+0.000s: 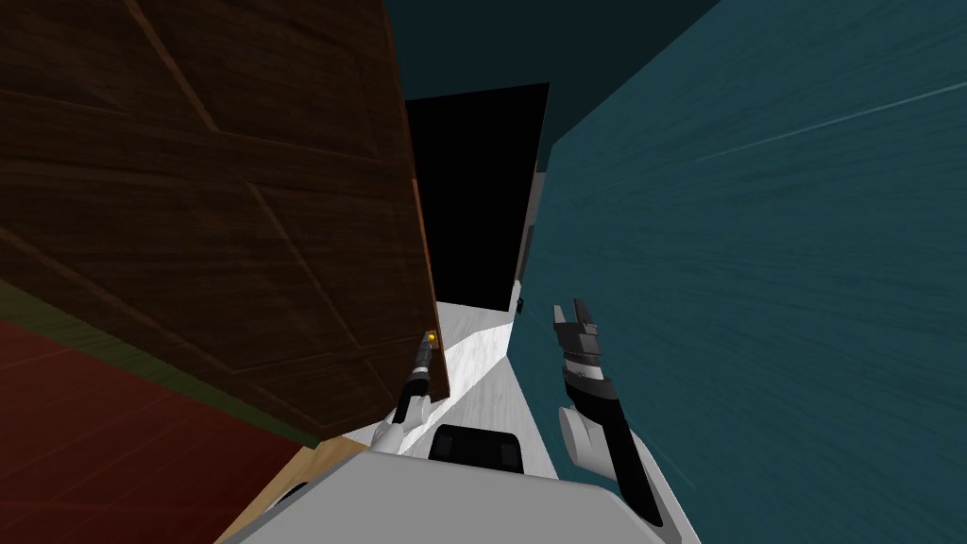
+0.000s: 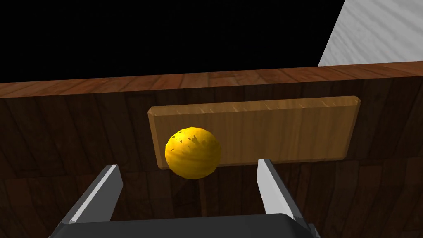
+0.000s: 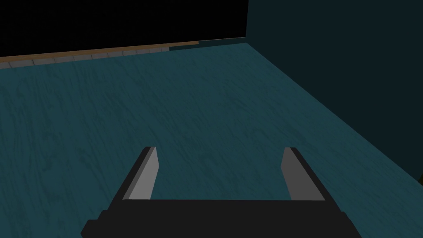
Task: Push the door open
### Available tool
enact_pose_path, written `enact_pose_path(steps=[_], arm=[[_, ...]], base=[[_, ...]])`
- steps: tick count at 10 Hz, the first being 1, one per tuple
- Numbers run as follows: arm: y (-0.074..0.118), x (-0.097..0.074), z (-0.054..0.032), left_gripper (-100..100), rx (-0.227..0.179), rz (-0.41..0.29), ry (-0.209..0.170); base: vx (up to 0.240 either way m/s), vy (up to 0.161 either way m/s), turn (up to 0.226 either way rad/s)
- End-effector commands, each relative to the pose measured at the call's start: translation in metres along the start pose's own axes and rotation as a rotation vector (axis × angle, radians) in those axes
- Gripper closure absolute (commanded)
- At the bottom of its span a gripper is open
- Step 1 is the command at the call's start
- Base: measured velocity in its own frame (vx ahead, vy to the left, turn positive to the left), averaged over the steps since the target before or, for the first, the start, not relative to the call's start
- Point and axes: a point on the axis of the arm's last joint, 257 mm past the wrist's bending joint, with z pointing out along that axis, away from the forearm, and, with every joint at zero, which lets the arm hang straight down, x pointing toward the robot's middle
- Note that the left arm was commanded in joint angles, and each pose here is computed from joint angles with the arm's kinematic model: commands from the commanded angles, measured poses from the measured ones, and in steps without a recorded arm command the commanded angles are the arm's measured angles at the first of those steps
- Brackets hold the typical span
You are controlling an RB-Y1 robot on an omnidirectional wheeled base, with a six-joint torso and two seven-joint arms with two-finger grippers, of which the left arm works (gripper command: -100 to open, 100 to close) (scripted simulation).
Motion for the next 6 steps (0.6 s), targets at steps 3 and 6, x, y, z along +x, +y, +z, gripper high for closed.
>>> enact_pose_path(steps=[3, 6], arm=[[0.0002, 0.0012, -0.0018, 100, 0.001, -0.005, -0.003], [0.0002, 0.0012, -0.0018, 100, 0.001, -0.005, -0.003]], base=[[0.094, 0.021, -0.008], [-0.023, -0.005, -0.004]])
